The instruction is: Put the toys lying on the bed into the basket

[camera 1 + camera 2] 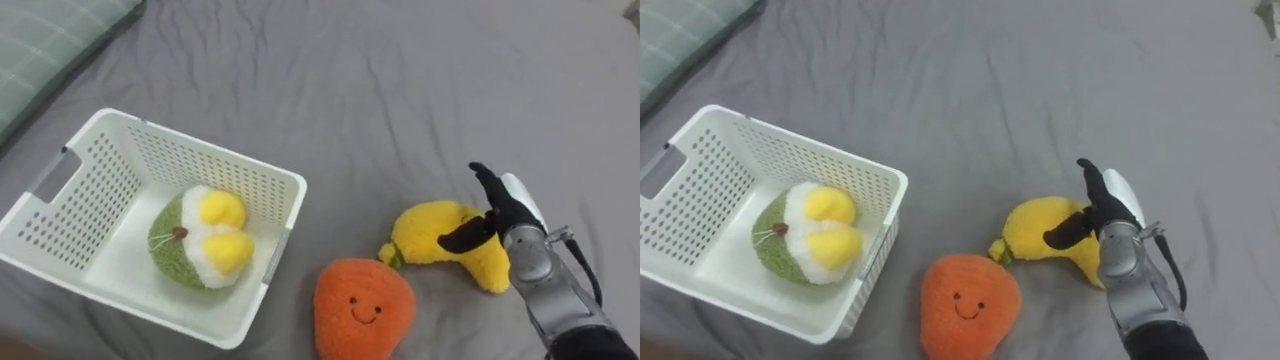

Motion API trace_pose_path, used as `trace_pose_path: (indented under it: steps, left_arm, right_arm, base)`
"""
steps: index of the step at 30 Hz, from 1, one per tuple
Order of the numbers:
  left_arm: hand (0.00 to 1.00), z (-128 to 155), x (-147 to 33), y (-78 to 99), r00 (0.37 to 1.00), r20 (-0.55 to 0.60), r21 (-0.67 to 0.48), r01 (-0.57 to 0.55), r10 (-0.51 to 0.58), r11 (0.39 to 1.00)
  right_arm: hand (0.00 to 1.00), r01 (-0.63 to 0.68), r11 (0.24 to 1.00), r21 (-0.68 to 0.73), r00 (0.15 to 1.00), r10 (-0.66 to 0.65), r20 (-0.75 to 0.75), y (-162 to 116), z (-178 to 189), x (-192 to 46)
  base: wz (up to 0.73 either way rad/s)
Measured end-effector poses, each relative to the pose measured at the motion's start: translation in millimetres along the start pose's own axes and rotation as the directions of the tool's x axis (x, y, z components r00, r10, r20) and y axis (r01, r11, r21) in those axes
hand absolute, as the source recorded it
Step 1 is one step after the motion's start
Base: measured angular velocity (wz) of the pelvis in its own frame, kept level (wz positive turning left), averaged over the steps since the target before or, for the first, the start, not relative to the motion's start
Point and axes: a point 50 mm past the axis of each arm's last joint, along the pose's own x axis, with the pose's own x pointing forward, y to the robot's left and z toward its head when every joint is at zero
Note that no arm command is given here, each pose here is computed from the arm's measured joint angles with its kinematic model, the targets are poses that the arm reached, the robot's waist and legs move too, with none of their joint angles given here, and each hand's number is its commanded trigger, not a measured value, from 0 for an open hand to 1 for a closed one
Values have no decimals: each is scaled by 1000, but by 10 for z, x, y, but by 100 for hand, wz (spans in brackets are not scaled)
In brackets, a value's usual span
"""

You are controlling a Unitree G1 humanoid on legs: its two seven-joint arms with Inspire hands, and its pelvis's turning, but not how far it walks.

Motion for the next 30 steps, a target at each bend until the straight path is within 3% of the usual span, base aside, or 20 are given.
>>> trace_pose_path:
  steps: [14, 15, 17, 30]
  left_arm:
    - [0, 215, 31, -51, 997, 66, -18, 36, -35, 999]
    - [0, 213, 31, -51, 997, 66, -17, 36, -35, 999]
    - [0, 197, 33, -44, 998, 60, -13, 34, -33, 999]
    - [0, 215, 34, -37, 996, 77, -1, 41, -41, 999]
  right_arm:
    - [0, 16, 1000, -19, 998, -17, -60, -7, -123, 86]
    - [52, 17, 1000, -20, 998, -18, -63, -6, -136, 84]
    - [100, 17, 999, -43, 997, -20, -74, 4, -182, 78]
    - [100, 52, 991, -124, 990, -67, -122, -84, -317, 77]
  base:
    - [5]
    - [7]
    - [6]
    - [3]
